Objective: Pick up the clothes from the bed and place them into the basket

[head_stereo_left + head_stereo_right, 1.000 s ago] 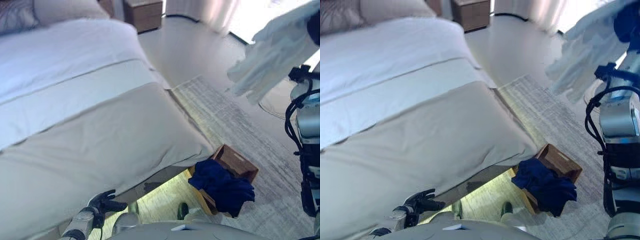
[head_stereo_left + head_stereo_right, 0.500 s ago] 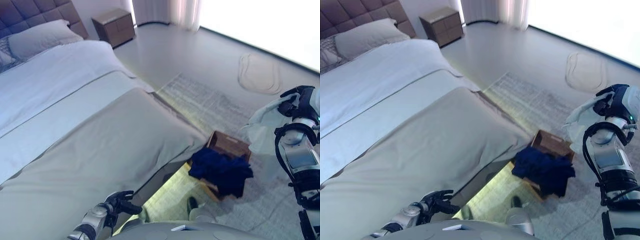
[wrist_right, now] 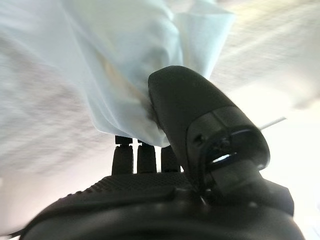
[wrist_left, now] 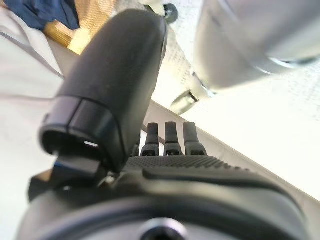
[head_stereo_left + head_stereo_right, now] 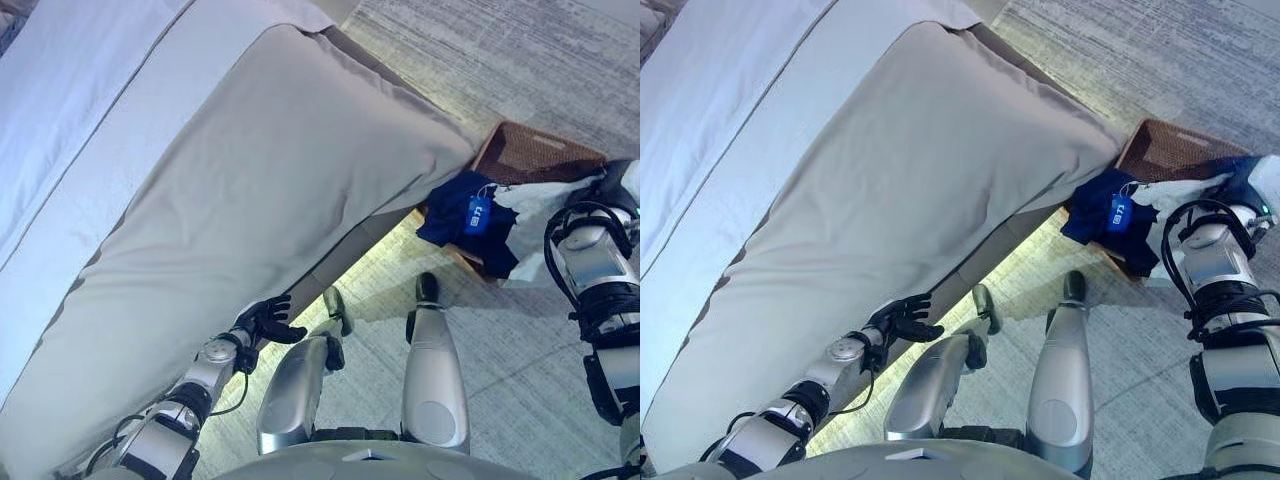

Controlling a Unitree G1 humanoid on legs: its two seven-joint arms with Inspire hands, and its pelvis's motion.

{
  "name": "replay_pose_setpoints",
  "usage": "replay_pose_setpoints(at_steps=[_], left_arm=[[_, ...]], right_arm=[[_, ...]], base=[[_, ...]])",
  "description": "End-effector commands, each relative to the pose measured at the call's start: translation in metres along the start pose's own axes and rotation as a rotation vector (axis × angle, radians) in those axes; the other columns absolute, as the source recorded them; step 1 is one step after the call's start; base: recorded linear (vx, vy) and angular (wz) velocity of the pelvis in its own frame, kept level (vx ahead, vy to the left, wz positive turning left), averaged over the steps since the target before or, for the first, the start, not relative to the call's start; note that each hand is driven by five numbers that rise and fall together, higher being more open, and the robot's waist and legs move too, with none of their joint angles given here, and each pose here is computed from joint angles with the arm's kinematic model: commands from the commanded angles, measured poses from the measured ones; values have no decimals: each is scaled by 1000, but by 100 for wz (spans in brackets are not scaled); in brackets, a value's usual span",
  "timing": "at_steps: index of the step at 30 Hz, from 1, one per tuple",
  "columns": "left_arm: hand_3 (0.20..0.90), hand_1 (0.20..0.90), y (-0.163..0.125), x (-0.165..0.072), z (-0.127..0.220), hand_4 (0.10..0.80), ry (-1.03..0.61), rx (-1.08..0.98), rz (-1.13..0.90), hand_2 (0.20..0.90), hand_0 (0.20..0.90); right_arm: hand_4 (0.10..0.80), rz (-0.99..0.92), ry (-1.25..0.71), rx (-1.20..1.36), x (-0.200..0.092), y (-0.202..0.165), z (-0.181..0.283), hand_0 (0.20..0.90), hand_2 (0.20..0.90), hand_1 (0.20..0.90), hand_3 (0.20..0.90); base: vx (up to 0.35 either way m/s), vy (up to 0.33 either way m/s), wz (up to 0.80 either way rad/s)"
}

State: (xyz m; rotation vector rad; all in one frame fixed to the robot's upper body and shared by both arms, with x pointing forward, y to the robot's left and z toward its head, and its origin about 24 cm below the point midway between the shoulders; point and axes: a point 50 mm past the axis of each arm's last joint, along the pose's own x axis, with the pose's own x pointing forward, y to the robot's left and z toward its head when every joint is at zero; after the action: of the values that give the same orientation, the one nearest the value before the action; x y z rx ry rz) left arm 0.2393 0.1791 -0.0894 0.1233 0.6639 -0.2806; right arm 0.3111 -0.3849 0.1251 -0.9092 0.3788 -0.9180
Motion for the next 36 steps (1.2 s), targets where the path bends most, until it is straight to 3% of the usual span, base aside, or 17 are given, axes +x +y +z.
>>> replay_pose_setpoints(at_steps=[1,9,14,19,25,31,36], left_arm=[[900,900,13,-11,-2,800,-43,20,0,900,900],[900,900,8,-13,-10,800,-21,-3,-21,900,900],[900,900,13,-15,-19,800,14,-26,8,900,900],[900,900,22,-19,-32,800,82,-30,61,900,900],[900,900,24,-36,-74,800,261,28,87,900,900],[900,900,15,-51,-112,800,427,44,65,900,900],[900,900,10,-58,-125,800,482,25,51,900,900]], right_arm=[[800,-215,-12,48,17,-46,16,900,900,900,900],[800,-186,-5,95,14,-35,5,900,900,900,900],[800,-48,-51,158,-6,2,-6,900,900,900,900],[800,193,-27,161,-48,65,-41,900,900,900,900],[800,646,152,-11,-144,136,-137,900,900,900,900],[800,973,335,-145,-218,160,-193,900,900,900,900],[800,1189,463,-64,-256,168,-208,900,900,900,900]], base=[[14,32,2],[36,99,1],[-15,96,-1],[32,33,-2],[130,37,7],[139,113,3],[36,76,4]])
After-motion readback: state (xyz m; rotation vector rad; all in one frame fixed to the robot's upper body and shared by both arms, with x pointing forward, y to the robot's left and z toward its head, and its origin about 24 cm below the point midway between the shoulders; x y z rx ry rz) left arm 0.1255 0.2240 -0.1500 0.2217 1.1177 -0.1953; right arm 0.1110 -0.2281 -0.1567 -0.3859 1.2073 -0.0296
